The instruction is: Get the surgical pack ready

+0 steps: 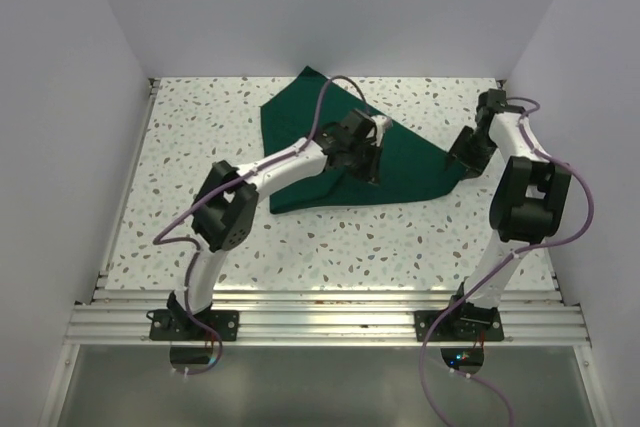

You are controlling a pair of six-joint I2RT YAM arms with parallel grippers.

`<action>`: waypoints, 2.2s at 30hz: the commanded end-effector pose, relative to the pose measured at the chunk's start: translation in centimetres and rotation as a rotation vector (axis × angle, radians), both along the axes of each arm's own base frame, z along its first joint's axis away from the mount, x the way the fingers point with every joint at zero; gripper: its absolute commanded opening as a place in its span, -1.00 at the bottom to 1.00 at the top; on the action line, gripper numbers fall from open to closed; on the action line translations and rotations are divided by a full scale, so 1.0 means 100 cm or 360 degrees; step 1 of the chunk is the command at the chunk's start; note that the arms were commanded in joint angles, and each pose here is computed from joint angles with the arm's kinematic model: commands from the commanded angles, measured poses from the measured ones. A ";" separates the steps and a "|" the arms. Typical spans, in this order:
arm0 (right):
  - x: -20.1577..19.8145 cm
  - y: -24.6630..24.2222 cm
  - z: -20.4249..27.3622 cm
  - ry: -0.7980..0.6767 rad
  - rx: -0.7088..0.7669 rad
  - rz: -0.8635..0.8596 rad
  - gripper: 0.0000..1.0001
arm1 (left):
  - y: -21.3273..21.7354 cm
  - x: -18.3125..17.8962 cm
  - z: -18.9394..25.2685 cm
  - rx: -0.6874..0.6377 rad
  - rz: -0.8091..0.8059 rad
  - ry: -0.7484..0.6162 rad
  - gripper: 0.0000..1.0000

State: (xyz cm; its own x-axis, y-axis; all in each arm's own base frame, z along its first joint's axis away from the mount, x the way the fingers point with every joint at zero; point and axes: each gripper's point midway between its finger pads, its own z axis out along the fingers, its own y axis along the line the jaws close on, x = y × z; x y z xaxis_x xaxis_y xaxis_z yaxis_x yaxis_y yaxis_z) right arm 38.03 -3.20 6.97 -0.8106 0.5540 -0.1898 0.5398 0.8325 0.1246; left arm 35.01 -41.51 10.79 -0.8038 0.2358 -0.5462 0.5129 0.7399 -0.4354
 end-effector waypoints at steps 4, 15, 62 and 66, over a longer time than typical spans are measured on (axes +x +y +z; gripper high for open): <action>0.026 -0.021 0.021 -0.0247 -0.0038 -0.0136 0.26 | -0.032 0.005 -0.024 0.0140 0.0045 -0.0067 -0.75; 0.027 -0.040 -0.022 -0.0288 0.0119 -0.0313 0.36 | -0.022 0.012 -0.072 0.0302 0.0162 0.0005 -0.85; 0.044 -0.015 0.005 -0.0568 0.0438 -0.0293 -1.00 | -0.021 -0.006 -0.087 0.0243 0.0067 0.0179 -1.00; 0.033 -0.003 0.022 -0.0643 0.0459 -0.0337 -1.00 | -0.018 -0.007 -0.083 0.0229 0.0045 0.0186 -1.00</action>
